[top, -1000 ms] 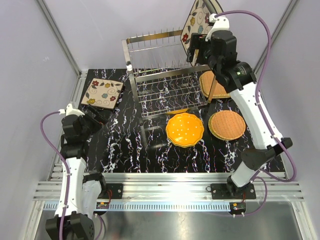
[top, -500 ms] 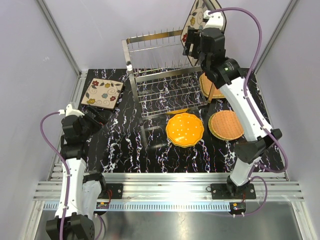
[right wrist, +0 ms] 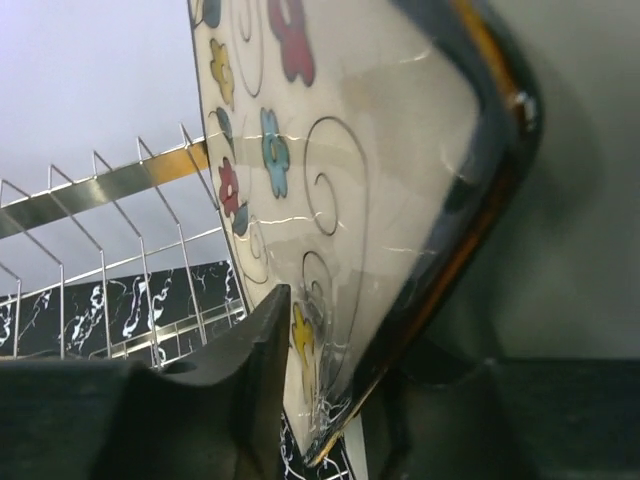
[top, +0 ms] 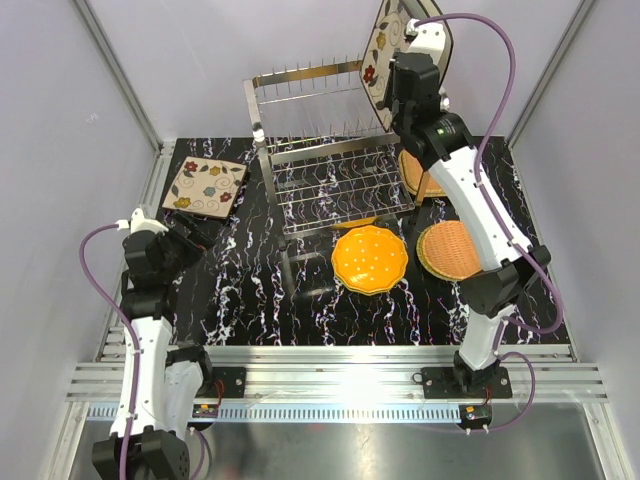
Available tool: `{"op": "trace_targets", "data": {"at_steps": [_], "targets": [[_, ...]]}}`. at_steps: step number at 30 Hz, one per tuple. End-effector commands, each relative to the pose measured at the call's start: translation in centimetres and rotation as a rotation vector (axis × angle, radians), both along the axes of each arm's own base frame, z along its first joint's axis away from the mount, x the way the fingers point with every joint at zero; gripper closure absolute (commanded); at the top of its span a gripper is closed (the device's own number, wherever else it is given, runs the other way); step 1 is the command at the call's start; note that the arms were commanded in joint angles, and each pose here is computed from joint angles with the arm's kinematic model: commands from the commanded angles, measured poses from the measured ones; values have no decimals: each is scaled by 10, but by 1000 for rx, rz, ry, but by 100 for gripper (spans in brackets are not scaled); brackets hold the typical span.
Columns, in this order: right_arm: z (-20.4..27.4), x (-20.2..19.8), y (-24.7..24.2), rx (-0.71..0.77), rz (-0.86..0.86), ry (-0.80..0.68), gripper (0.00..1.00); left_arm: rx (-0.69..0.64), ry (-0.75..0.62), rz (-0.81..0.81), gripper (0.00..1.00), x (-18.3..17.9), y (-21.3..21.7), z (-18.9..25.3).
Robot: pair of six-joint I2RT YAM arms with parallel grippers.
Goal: Unload the plates from the dish rack
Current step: Grab a plate with the right arm
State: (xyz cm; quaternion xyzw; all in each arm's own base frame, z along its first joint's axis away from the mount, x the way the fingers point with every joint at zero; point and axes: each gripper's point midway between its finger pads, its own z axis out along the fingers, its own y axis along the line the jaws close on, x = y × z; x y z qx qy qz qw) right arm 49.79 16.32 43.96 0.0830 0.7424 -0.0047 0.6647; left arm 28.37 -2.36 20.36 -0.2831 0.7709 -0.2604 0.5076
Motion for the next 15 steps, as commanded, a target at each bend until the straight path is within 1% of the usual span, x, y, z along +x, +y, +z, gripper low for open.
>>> {"op": "trace_targets", "data": {"at_steps": [1,2,3,7,8,9,10,11,12,13,14,15], "targets": [[22,6,-6,25,-28,-72,68,19,-49,5,1,2,2,12],[24,5,-6,27,-29,-77,71,18,-47,5,1,2,2,12],[24,6,-6,29,-28,-80,78,18,-50,6,1,1,2,13],[36,3,-5,42,2,-120,88,18,-59,2,1,1,1,17],[39,2,-3,44,19,-133,92,19,-65,2,1,1,1,19],[61,-5,2,69,73,-203,96,18,-67,2,1,1,1,20],[54,-5,7,51,100,-199,100,16,-67,1,1,1,1,20],[60,-7,8,61,121,-224,100,14,-70,-1,1,2,0,21],[82,-17,10,89,157,-296,100,14,-73,-1,1,1,0,23],[74,-17,14,77,177,-291,100,15,-74,-1,1,1,0,24],[79,-20,14,82,184,-314,100,16,-77,-1,1,1,0,25],[95,-28,12,98,196,-367,100,16,-79,0,1,1,0,26]]}}
